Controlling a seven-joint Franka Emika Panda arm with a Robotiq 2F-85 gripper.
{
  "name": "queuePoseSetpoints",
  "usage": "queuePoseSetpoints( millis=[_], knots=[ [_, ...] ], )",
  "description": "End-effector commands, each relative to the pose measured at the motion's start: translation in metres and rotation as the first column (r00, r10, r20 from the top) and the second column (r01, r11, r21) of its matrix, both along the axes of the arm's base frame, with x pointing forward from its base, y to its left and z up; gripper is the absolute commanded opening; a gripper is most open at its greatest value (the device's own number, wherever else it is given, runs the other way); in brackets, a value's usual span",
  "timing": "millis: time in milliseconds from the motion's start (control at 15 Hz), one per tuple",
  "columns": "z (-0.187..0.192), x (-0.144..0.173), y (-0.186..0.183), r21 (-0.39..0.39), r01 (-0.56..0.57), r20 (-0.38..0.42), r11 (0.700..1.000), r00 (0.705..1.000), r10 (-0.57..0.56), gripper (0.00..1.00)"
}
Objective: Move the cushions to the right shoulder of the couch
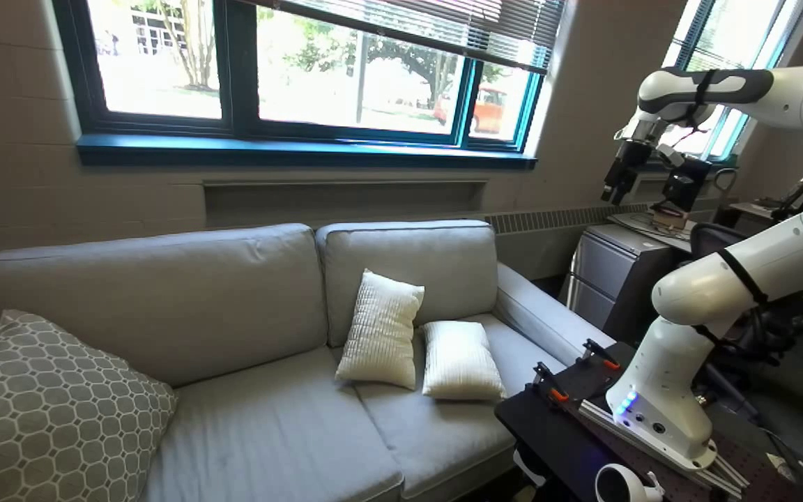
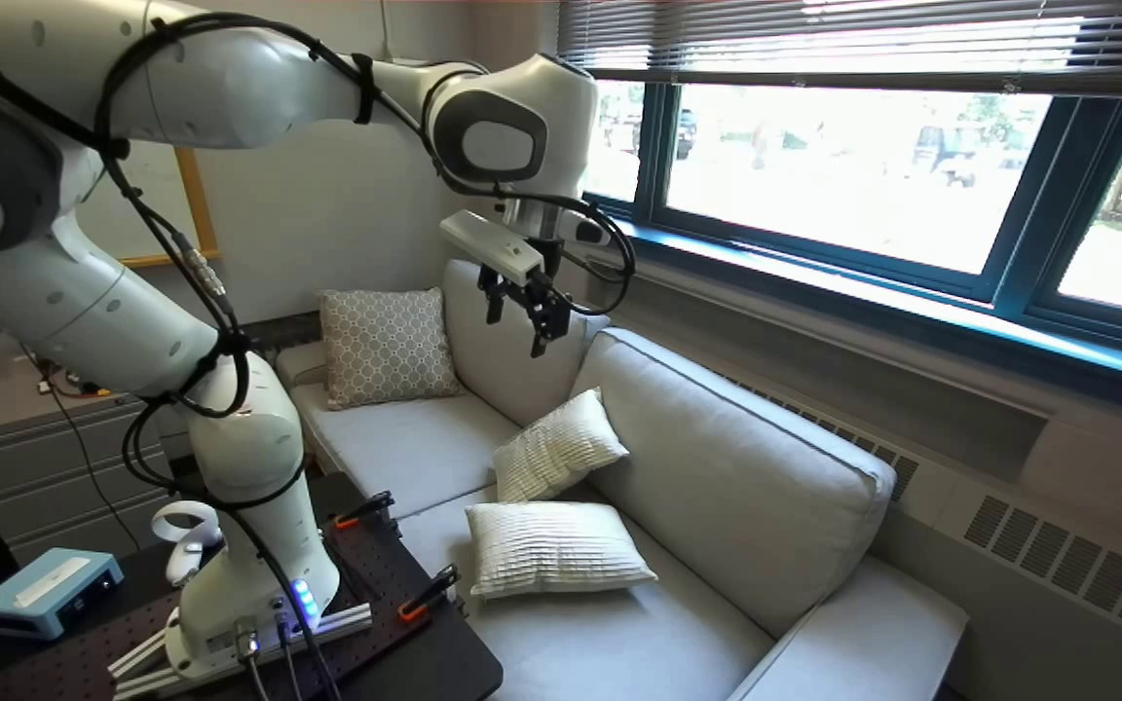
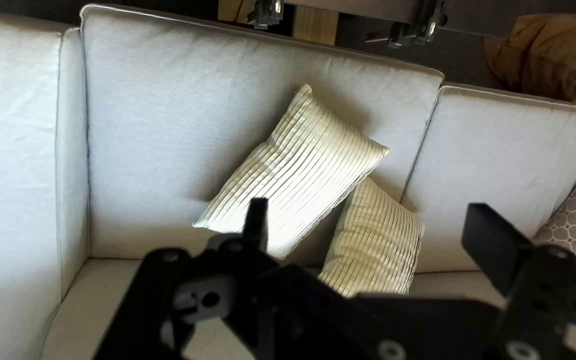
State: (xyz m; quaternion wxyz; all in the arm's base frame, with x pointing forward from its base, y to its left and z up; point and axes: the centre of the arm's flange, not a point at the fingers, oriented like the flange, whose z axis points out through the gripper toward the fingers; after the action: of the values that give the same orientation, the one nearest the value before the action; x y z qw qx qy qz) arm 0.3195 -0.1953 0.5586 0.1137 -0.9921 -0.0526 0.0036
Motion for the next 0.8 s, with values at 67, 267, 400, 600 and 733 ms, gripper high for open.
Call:
queuePoseSetpoints(
  millis=[67,267,400,600,733],
  knots=[
    [-0.004,0.02,0.0,-0.013,0.05,0.013,0.999,0.999,-0.049,1.0],
    [-0.02,0.057,-0.002,0.003,0.143,0.026,0.99,0.989,-0.143,1.0],
    [-0.038,0.086,0.001,0.023,0.221,0.013,0.975,0.975,-0.221,1.0],
    [-0.074,0.128,0.009,0.039,0.33,-0.035,0.943,0.944,-0.329,1.0],
    [-0.103,0.159,0.017,0.04,0.406,-0.071,0.913,0.913,-0.402,1.0]
  ],
)
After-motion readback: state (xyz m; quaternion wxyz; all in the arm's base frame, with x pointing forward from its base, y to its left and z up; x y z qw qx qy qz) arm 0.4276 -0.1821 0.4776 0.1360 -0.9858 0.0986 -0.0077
